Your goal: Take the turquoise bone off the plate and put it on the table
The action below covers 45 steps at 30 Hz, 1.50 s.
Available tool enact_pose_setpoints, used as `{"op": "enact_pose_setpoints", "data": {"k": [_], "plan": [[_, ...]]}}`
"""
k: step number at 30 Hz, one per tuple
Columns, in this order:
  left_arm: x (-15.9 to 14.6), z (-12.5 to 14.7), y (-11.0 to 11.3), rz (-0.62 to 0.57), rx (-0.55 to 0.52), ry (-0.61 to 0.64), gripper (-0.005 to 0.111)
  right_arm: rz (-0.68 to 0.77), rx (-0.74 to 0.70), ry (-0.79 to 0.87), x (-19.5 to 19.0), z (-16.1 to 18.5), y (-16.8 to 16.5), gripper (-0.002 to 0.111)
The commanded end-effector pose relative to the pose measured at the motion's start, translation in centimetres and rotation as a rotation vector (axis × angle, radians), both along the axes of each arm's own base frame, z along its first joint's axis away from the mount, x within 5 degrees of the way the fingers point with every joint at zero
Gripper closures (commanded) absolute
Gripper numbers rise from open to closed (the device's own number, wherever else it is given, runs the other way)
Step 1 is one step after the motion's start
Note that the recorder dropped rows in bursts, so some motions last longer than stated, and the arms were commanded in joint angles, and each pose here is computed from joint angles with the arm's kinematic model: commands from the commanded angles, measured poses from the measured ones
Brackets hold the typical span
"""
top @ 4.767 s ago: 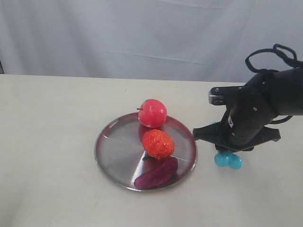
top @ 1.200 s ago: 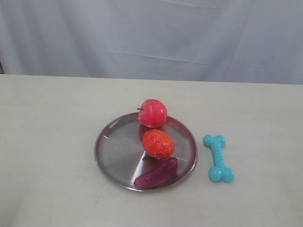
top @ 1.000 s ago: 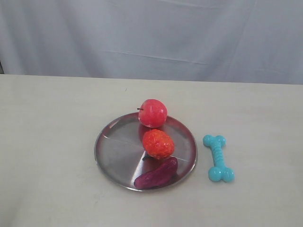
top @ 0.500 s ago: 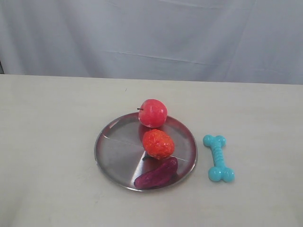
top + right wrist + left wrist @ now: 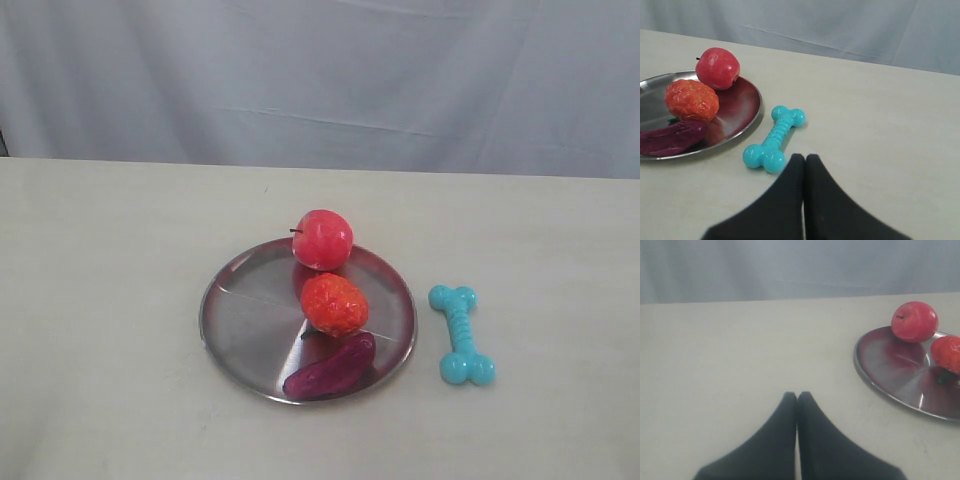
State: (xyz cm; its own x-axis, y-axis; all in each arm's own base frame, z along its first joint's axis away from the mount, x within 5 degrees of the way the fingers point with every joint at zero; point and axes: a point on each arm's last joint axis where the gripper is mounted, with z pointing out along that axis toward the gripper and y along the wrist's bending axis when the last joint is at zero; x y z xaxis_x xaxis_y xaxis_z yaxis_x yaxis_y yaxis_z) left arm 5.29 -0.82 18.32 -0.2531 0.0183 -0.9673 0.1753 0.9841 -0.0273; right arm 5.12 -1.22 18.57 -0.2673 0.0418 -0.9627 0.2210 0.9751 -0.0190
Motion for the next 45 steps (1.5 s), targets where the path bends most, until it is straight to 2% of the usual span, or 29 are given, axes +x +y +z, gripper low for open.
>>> {"op": "enact_pose_setpoints", "data": {"k": [1,45], "plan": [[0.00,-0.10,-0.01,-0.002,-0.001,0.001,0.107,-0.024,-0.006,0.004,-0.03,-0.36,-0.13,0.109],[0.00,-0.10,-0.01,-0.003,0.001,0.001,0.107,-0.039,-0.004,0.005,-0.02,-0.53,-0.21,0.109]]}}
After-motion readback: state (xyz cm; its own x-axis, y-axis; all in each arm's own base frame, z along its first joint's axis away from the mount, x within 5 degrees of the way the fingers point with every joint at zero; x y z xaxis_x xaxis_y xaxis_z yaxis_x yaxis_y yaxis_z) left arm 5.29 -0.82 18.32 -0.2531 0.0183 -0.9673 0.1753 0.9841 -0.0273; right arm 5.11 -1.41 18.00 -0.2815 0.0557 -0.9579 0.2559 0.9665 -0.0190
